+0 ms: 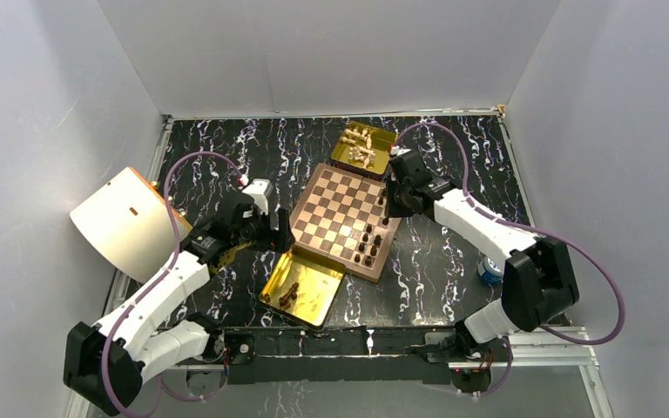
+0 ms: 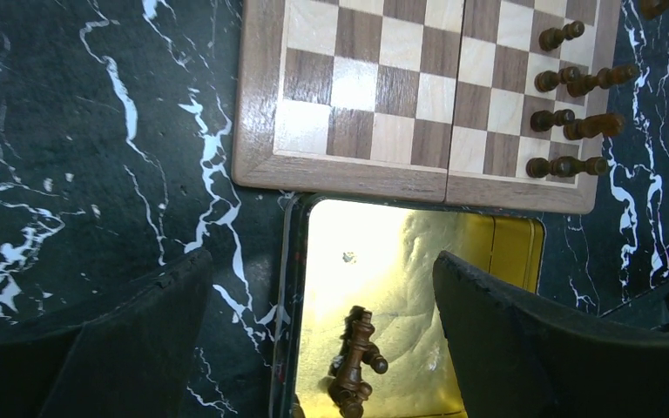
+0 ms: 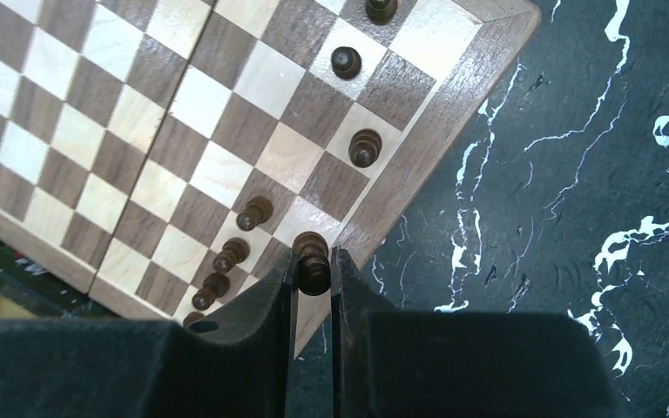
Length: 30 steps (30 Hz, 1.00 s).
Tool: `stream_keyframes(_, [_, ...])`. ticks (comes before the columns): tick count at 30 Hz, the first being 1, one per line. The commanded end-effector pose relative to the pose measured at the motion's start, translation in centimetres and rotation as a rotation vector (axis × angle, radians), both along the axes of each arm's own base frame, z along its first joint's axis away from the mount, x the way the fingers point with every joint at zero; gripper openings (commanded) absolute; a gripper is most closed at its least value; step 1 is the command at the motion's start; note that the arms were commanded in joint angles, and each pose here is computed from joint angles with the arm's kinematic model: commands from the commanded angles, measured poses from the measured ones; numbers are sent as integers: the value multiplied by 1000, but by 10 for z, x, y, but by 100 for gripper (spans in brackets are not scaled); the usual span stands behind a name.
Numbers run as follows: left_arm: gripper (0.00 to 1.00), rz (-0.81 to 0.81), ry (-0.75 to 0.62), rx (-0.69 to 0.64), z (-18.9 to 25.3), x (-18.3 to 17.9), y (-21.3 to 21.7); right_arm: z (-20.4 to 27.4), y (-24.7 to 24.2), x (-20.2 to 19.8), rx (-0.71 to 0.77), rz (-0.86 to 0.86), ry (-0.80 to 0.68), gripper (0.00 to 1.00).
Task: Set up the chess pieces on the board
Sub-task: Place the chess piece on the chessboard.
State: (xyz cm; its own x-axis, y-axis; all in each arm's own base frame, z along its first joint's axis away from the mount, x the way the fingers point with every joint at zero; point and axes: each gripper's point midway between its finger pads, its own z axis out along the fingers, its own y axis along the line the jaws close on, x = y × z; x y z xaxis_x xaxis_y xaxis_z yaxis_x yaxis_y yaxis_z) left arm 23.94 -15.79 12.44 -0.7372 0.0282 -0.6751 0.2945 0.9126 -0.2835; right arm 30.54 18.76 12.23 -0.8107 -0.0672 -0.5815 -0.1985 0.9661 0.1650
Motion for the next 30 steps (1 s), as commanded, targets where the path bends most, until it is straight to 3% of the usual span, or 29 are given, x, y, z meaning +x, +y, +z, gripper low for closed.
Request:
stream_keyframes(1, [94,22,-137,8,35,10,10,13,3,21,-8,-32,-67,13])
stream_keyframes(13, [94,41,-265,62,57,14,27,-13,12,32,-80,-52,-87,13])
stream_keyframes(30, [94,28,-284,55,61,12,27,-19,16,23,-132,-38,-141,15])
